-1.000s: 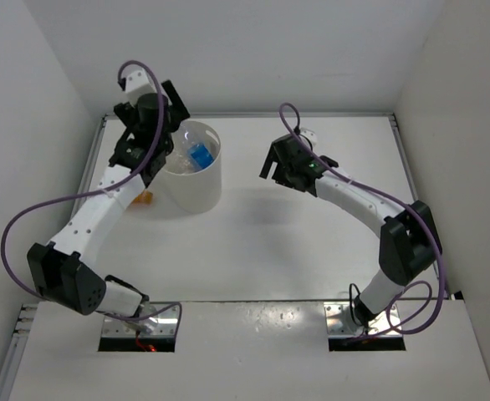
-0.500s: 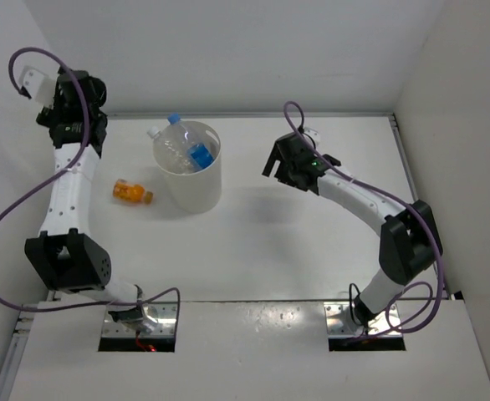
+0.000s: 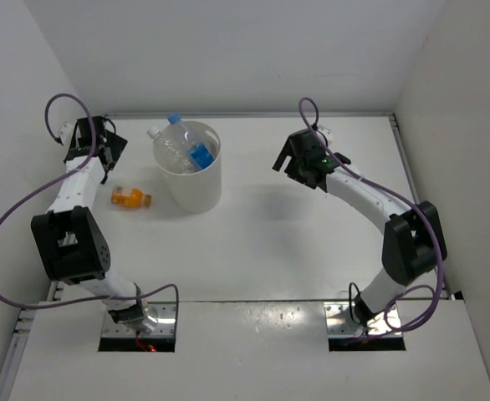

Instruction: Put the plastic bottles in the bin

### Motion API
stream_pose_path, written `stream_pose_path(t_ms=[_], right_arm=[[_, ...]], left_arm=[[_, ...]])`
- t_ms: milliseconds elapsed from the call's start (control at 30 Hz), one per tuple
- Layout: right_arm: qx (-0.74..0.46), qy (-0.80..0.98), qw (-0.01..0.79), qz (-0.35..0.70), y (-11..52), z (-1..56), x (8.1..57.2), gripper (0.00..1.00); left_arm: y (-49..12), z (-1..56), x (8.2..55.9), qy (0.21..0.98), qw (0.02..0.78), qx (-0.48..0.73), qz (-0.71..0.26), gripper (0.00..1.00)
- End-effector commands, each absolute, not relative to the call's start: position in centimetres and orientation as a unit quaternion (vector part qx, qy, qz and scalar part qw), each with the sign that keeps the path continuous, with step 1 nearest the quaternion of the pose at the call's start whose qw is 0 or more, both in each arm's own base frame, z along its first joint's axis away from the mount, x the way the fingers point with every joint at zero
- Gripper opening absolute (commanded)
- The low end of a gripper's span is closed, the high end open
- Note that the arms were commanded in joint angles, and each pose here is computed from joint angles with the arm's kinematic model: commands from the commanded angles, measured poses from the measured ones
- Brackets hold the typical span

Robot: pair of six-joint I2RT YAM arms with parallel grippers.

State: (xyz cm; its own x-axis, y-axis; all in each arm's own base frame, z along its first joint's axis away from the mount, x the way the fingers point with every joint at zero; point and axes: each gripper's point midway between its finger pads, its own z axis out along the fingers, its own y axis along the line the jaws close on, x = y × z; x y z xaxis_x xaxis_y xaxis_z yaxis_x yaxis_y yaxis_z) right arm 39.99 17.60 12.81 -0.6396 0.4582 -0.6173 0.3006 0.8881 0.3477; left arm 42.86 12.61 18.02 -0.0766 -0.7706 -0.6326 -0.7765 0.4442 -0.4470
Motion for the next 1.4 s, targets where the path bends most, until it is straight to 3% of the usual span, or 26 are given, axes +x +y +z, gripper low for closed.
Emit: stream_pose_path(t_ms=[0, 900, 1067, 1167, 1233, 1267, 1367], right_arm=[[0.227, 0.891, 0.371, 0.129, 17.5, 13.5, 39.7, 0.87], [0.256, 0.908, 0.305, 0.133, 16.0, 9.1, 39.1, 0.87], [0.266, 0.91, 0.29, 0.131, 15.5, 8.2, 39.0, 0.87], [0.265, 0.912, 0.283, 0.132, 15.6, 8.1, 38.7, 0.87], [0.272, 0.91, 0.281, 0.135, 15.4, 8.1, 38.8, 0.87], [0.272, 0.91, 0.281, 0.135, 15.4, 8.1, 38.8, 0.87], [0.273, 0.91, 0.275, 0.144, 15.8, 8.2, 38.7, 0.87]], left_arm=[[12.2, 16.2, 42.5, 0.756, 0.411, -0.509, -0.003, 1.0], [11.0, 5.2, 37.8, 0.809, 0.27, -0.521, 0.046, 0.98], [10.7, 5.2, 38.5, 0.813, 0.272, -0.514, 0.031, 0.79], [10.5, 4.7, 38.6, 0.814, 0.275, -0.511, 0.017, 0.73], [10.8, 4.8, 38.7, 0.81, 0.281, -0.514, 0.009, 0.64], [11.0, 4.9, 38.3, 0.811, 0.281, -0.513, 0.007, 0.53], [11.8, 5.3, 38.2, 0.805, 0.285, -0.521, 0.008, 0.39]])
